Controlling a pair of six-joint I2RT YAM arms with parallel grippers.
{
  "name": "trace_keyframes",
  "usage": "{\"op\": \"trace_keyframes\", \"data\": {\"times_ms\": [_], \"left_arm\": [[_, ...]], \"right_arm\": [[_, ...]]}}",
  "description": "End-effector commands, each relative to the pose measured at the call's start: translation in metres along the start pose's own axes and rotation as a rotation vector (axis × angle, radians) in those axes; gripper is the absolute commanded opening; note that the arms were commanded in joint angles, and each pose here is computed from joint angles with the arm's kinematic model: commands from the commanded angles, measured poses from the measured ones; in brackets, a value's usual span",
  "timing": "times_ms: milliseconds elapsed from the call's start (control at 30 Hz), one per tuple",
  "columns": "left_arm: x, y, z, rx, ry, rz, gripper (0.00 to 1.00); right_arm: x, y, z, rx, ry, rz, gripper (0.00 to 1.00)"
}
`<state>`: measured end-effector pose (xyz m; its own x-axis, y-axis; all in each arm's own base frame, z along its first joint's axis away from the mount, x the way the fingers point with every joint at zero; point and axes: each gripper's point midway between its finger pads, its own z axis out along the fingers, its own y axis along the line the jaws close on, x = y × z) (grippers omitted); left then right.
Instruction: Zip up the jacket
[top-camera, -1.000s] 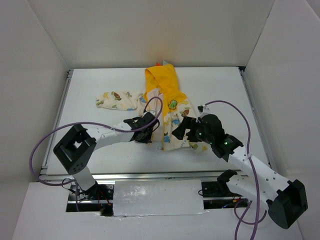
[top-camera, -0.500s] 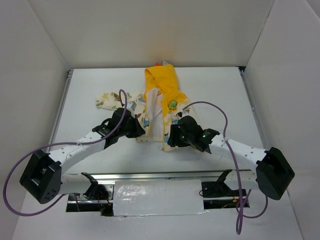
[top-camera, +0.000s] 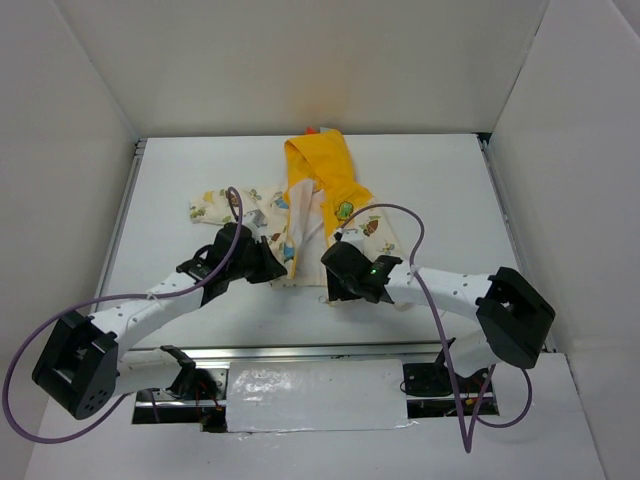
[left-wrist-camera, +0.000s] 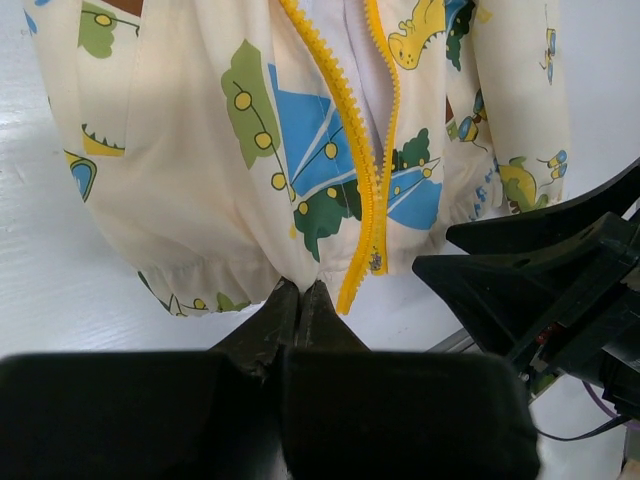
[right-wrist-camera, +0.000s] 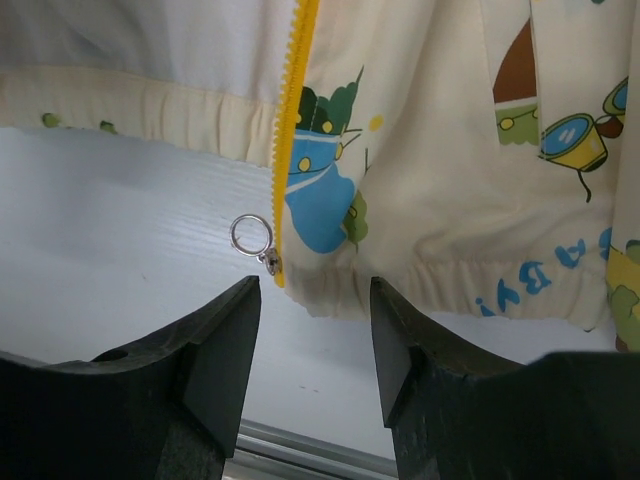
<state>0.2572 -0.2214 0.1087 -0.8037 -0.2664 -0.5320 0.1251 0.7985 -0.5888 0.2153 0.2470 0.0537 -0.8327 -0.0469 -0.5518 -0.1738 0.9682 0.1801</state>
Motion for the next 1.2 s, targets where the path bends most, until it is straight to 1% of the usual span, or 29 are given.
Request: {"op": "trace_keyframes", "data": {"times_ms": [0,67,233,467,633,667,700,767,800,833,867,967,1033,1067,1100,1167], "left_arm": [[-0.007,-0.012,-0.002,0.057,-0.020,0.010,0.00],[-0.007,-0.011,-0.002,0.056,-0.019,0.013,0.00],[-0.009,-0.011,-0.002,0.053,-0.028,0.022,0.00],[-0.008,-0.009,-0.001,0.051,-0.022,0.028,0.00],[-0.008,-0.009,-0.002,0.051,-0.023,0.033,0.00],[-0.008,-0.009,-0.002,0.053,-0.025,0.036,0.00],[-0.007,-0.008,-0.002,0.051,-0.021,0.036,0.00],[-0.007,-0.007,-0.001,0.050,-0.018,0.037,0.00],[-0.006,-0.007,0.000,0.049,-0.015,0.037,0.00],[-0.005,-0.007,0.000,0.048,-0.012,0.035,0.00],[-0.004,-0.006,0.000,0.050,-0.006,0.034,0.00],[-0.006,-0.010,0.002,0.070,-0.011,0.033,0.00],[-0.007,-0.014,0.002,0.083,-0.014,0.028,0.00],[-0.007,-0.014,0.002,0.088,-0.013,0.025,0.00],[-0.009,-0.019,0.001,0.110,-0.022,0.027,0.00],[-0.012,-0.024,0.001,0.133,-0.031,0.017,0.00]], "right_arm": [[-0.011,-0.001,-0.003,0.062,-0.040,0.008,0.54],[-0.006,0.001,-0.001,0.054,-0.022,0.002,0.50],[0.006,0.002,0.008,0.050,0.008,-0.011,0.50],[0.005,0.011,0.022,0.047,0.019,-0.020,0.50],[0.013,0.011,0.032,0.058,0.051,-0.028,0.43],[0.014,0.010,0.033,0.060,0.051,-0.024,0.40],[0.015,0.010,0.034,0.060,0.054,-0.024,0.32],[0.018,0.010,0.034,0.059,0.060,-0.022,0.19],[0.017,0.011,0.033,0.054,0.059,-0.014,0.03],[0.016,0.011,0.032,0.053,0.056,-0.011,0.00],[0.015,0.013,0.031,0.046,0.052,-0.007,0.00],[0.002,0.023,0.019,-0.015,0.012,0.022,0.00],[-0.017,0.033,0.002,-0.077,-0.062,0.048,0.00],[-0.027,0.039,-0.004,-0.119,-0.110,0.070,0.00],[-0.045,0.042,-0.020,-0.168,-0.178,0.106,0.00],[-0.063,0.047,-0.033,-0.255,-0.277,0.149,0.00]]}}
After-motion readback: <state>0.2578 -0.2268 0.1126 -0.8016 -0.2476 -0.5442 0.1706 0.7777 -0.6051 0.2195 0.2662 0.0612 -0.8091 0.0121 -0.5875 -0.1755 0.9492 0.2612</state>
